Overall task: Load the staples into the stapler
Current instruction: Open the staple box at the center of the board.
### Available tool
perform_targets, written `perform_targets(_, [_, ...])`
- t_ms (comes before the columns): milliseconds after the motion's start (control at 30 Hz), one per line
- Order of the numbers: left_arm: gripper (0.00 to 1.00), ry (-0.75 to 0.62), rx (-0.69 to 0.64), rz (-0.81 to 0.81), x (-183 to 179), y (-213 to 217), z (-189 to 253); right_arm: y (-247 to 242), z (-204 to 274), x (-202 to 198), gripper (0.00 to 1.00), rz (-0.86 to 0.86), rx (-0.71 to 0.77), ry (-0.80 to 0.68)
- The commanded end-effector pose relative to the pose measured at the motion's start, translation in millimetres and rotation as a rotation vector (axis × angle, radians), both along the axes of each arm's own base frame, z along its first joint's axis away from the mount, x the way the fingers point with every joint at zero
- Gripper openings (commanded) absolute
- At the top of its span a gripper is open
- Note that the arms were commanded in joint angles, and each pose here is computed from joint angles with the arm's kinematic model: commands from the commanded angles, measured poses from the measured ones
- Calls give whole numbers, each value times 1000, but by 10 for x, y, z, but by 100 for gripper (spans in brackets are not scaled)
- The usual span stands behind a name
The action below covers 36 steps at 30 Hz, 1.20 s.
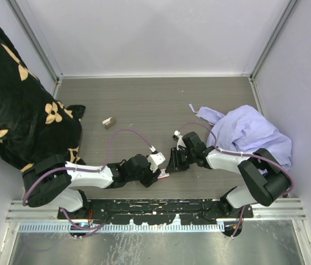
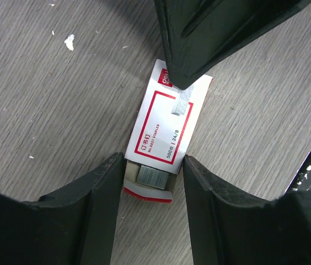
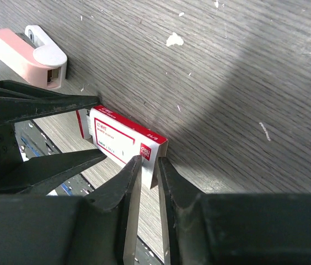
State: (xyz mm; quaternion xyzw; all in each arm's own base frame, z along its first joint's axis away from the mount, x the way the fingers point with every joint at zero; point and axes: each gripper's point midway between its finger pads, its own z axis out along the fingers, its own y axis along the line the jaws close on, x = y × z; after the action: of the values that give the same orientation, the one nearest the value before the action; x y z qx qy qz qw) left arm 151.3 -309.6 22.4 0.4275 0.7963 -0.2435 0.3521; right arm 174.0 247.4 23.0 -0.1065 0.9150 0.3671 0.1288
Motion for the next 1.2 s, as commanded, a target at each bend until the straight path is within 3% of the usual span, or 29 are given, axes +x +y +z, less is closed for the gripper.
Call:
perform_targets(0, [47,23,19,-7,-42,-30,-28,131,151,84,26,9,61,-32])
perform_targets(267, [47,19,19,-14,-55,-37,-19,112,110,65,14,-3,56,-21])
perform_targets(433, [63,13,11,-14,-54,-36,11,82,108,102,0,-2,29,-40])
perform_targets(567, [70,11,1,-17,-63,-35,26,10,109,149,0,14,-37,-68])
perform_targets(1067, [73,-7,-7,-19,-41,-32,55,-126,88,105,0,128,-110,-68])
perform_targets(1167, [69,14,-2,-37,-75,-61,22,-121,90,102,0,135,-105,-67])
